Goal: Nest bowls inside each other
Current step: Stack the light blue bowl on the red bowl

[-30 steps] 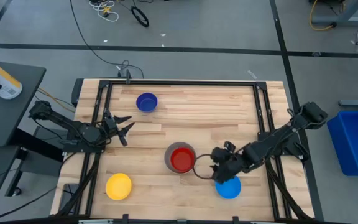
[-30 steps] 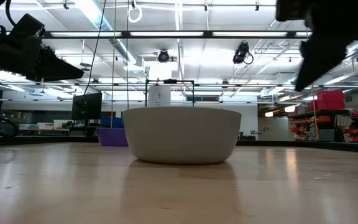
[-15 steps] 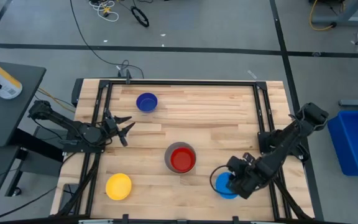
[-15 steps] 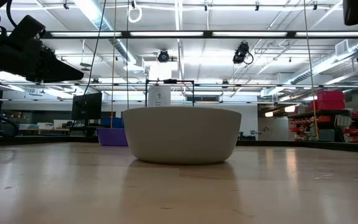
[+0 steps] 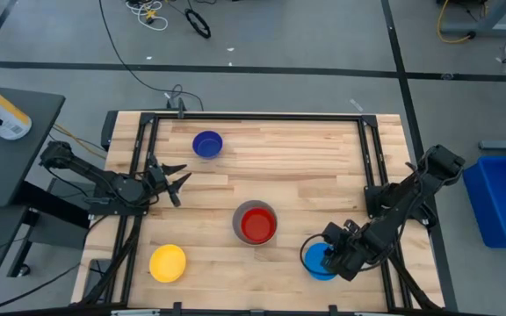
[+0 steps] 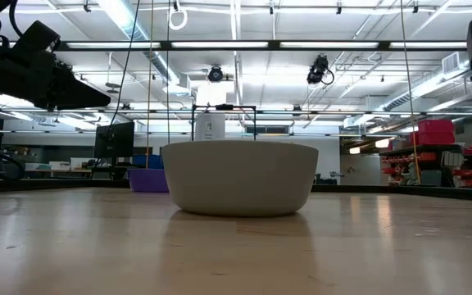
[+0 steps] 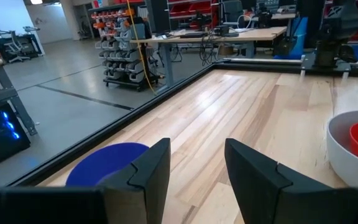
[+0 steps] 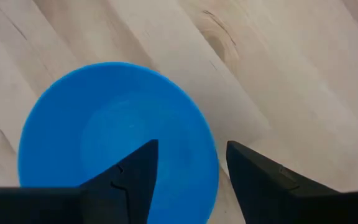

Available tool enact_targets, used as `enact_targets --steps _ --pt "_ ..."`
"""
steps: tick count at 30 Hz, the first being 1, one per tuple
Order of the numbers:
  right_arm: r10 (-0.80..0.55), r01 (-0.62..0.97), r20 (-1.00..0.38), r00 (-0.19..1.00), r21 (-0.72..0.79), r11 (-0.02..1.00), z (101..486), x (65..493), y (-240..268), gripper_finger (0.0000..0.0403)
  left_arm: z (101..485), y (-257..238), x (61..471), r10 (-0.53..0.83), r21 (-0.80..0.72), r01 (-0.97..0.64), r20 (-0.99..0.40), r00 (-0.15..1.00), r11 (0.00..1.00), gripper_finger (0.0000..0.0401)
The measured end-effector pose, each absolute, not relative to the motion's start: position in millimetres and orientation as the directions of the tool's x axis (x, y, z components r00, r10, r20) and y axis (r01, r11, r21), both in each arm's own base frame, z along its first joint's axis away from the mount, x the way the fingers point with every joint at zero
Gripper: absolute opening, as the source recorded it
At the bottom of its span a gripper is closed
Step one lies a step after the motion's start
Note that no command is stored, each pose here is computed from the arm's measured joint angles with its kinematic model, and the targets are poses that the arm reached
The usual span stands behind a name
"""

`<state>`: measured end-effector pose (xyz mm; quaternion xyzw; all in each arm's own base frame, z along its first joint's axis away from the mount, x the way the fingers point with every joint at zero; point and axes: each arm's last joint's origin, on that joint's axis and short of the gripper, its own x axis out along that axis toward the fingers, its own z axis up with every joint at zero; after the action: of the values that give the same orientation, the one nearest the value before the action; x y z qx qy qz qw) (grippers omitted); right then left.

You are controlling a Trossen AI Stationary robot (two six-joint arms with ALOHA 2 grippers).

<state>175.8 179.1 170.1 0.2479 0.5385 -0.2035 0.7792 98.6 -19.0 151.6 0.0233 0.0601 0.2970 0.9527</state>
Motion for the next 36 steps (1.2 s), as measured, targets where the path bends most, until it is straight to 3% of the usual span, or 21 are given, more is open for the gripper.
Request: enact_targets --steps 11,19,24,36 --pt "-0.045 0.58 -0.934 0.355 0.183 0.794 167 176 179 0.0134 151 -19 99 0.569 0.08 -0.563 -0.101 0.816 0.822 0.0162" --pt "-0.004 0.526 -0.924 0.382 0.213 0.823 168 180 182 0.0012 152 -19 99 0.569 0.08 -0.563 -0.101 0.816 0.822 0.0162" --pt "0.003 0.501 -0.92 0.392 0.216 0.838 169 181 183 0.0004 152 -19 99 0.569 0.079 -0.564 -0.1 0.816 0.822 0.0162" --pt "-0.14 0.454 -0.837 0.529 0.14 0.88 172 193 174 0.0001 152 -19 99 0.57 0.079 -0.564 -0.101 0.816 0.822 0.0162"
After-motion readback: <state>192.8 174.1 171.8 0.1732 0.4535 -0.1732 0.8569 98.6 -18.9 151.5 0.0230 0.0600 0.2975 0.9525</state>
